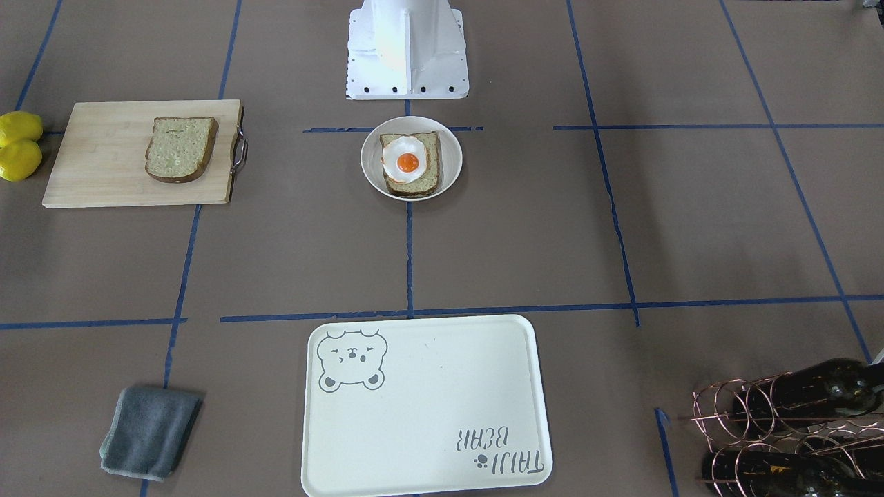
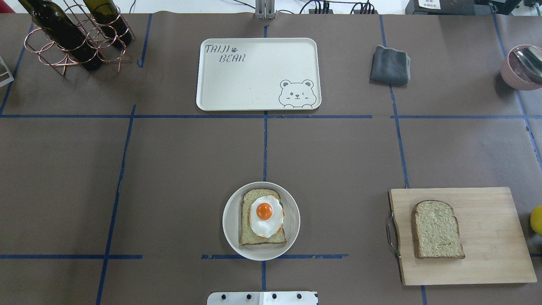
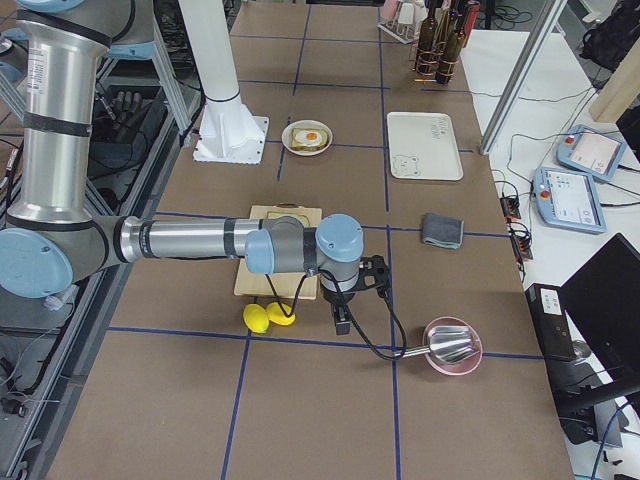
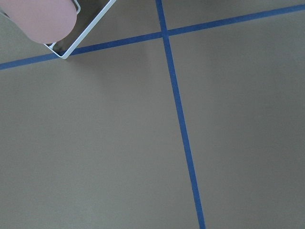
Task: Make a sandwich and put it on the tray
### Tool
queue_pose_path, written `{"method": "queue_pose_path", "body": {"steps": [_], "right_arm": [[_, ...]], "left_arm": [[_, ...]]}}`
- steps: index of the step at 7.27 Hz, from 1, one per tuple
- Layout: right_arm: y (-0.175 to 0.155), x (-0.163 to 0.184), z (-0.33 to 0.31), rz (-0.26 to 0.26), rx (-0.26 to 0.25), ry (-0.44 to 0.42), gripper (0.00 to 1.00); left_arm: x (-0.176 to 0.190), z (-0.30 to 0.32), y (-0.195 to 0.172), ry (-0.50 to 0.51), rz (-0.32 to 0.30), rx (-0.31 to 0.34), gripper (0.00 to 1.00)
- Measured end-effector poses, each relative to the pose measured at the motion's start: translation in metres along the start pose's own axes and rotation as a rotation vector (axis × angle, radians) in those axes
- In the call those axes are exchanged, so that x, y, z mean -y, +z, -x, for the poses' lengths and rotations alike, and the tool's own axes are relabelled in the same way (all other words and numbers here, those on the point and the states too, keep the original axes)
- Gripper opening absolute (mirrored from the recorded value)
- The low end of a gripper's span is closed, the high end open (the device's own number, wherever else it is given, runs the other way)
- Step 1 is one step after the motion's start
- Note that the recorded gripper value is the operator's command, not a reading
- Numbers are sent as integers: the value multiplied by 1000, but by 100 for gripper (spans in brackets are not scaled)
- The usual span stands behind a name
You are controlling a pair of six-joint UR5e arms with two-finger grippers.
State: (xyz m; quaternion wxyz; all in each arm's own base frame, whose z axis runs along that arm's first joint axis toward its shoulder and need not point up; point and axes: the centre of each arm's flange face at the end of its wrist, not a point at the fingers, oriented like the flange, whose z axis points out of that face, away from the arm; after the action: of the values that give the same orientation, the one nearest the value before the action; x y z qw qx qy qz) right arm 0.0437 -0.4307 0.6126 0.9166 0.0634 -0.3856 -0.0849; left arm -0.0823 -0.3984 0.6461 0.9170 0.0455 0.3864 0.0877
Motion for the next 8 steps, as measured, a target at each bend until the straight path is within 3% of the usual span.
{"method": "queue_pose_path", "body": {"steps": [2, 5, 8], "right_arm": [[12, 7, 31, -39, 45, -103, 100], [42, 18, 107, -62, 120, -105, 100], [85, -28, 165, -94, 201, 4, 97]], "left_arm": [[0, 1, 1, -1, 1, 0, 100], [0, 0, 0, -1, 0, -1, 100], [1, -1, -1, 2, -2, -1, 100]]}}
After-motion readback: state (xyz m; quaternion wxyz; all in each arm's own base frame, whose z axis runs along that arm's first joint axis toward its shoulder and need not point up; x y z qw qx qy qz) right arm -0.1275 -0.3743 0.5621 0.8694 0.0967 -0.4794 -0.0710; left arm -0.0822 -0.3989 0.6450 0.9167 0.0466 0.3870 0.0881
